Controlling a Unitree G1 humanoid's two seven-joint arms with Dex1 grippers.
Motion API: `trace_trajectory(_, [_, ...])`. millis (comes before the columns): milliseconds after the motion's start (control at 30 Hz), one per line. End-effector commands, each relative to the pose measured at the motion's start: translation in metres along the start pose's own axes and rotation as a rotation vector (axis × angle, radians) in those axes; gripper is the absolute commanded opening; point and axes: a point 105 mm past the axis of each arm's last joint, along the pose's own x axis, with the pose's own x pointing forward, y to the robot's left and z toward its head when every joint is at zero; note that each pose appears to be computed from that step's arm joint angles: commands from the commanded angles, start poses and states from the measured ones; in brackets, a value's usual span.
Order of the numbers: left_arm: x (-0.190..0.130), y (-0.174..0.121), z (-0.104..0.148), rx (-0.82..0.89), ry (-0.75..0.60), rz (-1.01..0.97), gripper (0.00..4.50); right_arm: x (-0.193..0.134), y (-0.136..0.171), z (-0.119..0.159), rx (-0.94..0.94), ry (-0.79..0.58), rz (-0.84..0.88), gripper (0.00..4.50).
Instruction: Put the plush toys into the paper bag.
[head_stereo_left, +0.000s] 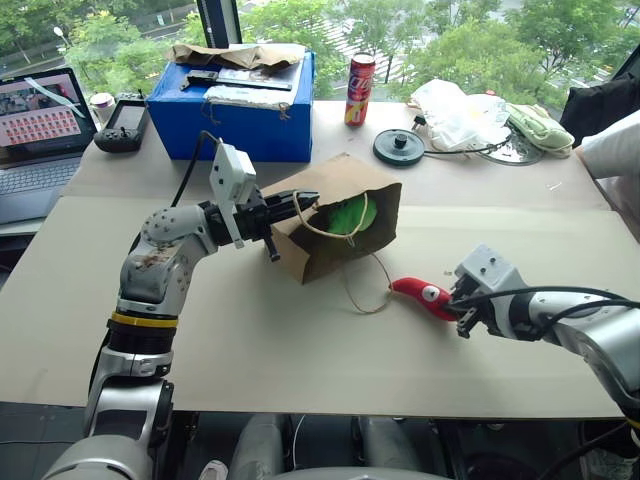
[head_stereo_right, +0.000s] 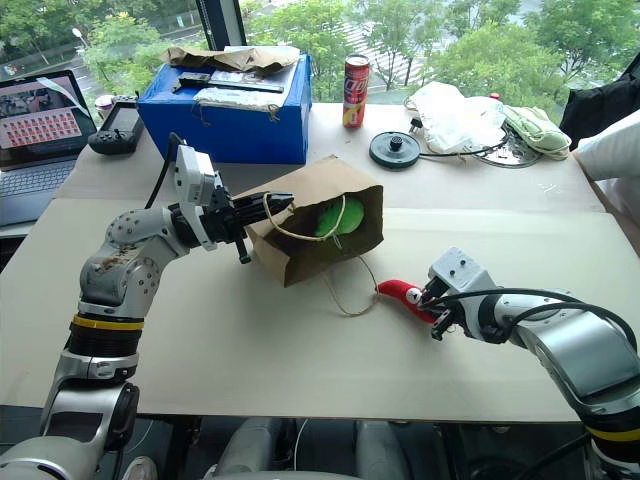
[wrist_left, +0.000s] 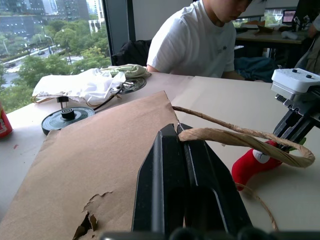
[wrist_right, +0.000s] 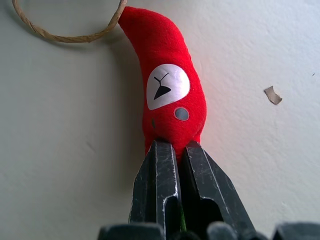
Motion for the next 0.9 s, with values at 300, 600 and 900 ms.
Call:
trace_trajectory(300, [0.002, 0.002, 0.015, 0.044, -0.026, -0.006, 0.00, -0.027, 0.001, 0.082, -0.160, -0.293, -0.032, 0.02])
trace_trajectory(600, [0.000, 0.002, 0.016, 0.050, -0.023, -0.005, 0.00, -0.017, -0.021, 0.066, -0.161, -0.155, -0.136, 0.02])
trace_trajectory(900, [0.000, 0.003, 0.016, 0.051, -0.023, -0.001, 0.00, -0.033, -0.034, 0.060, -0.162, -0.152, -0.164, 0.02])
